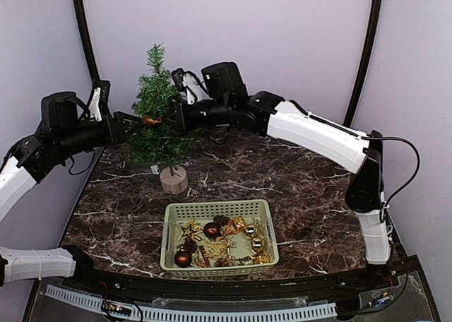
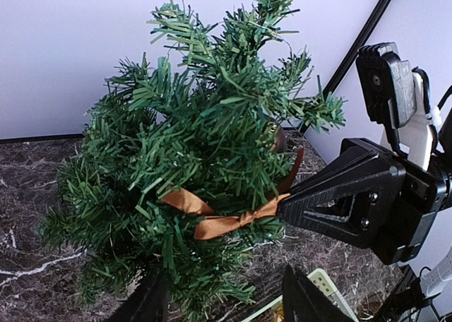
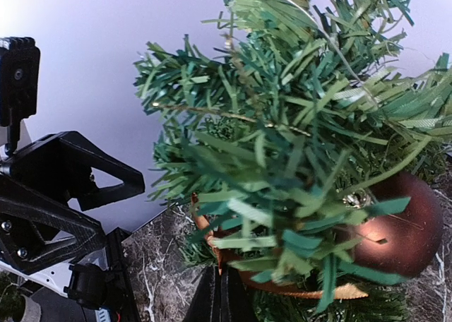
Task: Decorate the small christmas tree
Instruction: Place the bow in the gap of branches.
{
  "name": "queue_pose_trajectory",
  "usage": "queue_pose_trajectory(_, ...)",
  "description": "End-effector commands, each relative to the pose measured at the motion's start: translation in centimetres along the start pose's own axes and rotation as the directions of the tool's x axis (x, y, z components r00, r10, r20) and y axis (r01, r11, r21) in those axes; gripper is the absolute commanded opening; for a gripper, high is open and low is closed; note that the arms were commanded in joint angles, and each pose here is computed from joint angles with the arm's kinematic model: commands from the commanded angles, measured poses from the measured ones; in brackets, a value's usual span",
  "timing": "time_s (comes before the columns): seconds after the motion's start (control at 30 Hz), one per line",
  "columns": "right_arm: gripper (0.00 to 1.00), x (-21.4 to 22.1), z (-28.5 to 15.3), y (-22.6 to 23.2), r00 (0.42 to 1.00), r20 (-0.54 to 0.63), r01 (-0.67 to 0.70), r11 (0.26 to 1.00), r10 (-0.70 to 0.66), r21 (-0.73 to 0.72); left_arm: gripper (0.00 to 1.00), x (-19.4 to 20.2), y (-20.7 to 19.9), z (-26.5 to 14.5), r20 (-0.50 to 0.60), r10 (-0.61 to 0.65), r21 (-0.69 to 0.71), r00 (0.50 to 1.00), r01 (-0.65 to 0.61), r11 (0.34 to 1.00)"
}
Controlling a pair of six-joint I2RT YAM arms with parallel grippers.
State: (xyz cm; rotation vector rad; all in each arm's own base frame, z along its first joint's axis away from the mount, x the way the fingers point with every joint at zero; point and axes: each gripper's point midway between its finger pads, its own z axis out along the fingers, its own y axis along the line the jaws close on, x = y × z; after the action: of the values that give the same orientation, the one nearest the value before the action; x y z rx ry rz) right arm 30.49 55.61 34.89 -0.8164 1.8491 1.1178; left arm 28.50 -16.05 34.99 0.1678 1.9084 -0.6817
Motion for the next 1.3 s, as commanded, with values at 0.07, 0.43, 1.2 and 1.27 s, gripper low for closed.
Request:
queue_pose_trajectory(0.07,0.0,-3.0,-0.3,-0.8,0.995,0.097,0.008,1.0,-0.01,0.024,0.49,-1.1,0.1,1.0,0.041,0.006,0.013,0.999,-0.007,1.0)
queue_pose_trajectory(0.43,0.0,-3.2,0.3,-2.5,0.991,0.131,-0.015,0.995,0.002,0.098,0.44,-1.1,0.0,3.5,0.032,0.003,0.055,0.999,-0.005,0.998)
queue_pose_trajectory(1.2,0.21,-3.4,-1.1,-2.7,0.99,0.138,-0.019,0.992,0.002,0.124,0.52,-1.2,0.9,2.2,0.056,-0.011,0.009,0.998,0.011,1.0)
queue_pose_trajectory(1.27,0.24,-3.6,-1.5,-2.4,0.99,0.144,-0.019,0.993,0.002,0.119,0.52,-1.2,0.9,1.8,0.057,-0.015,0.005,0.998,0.015,1.0)
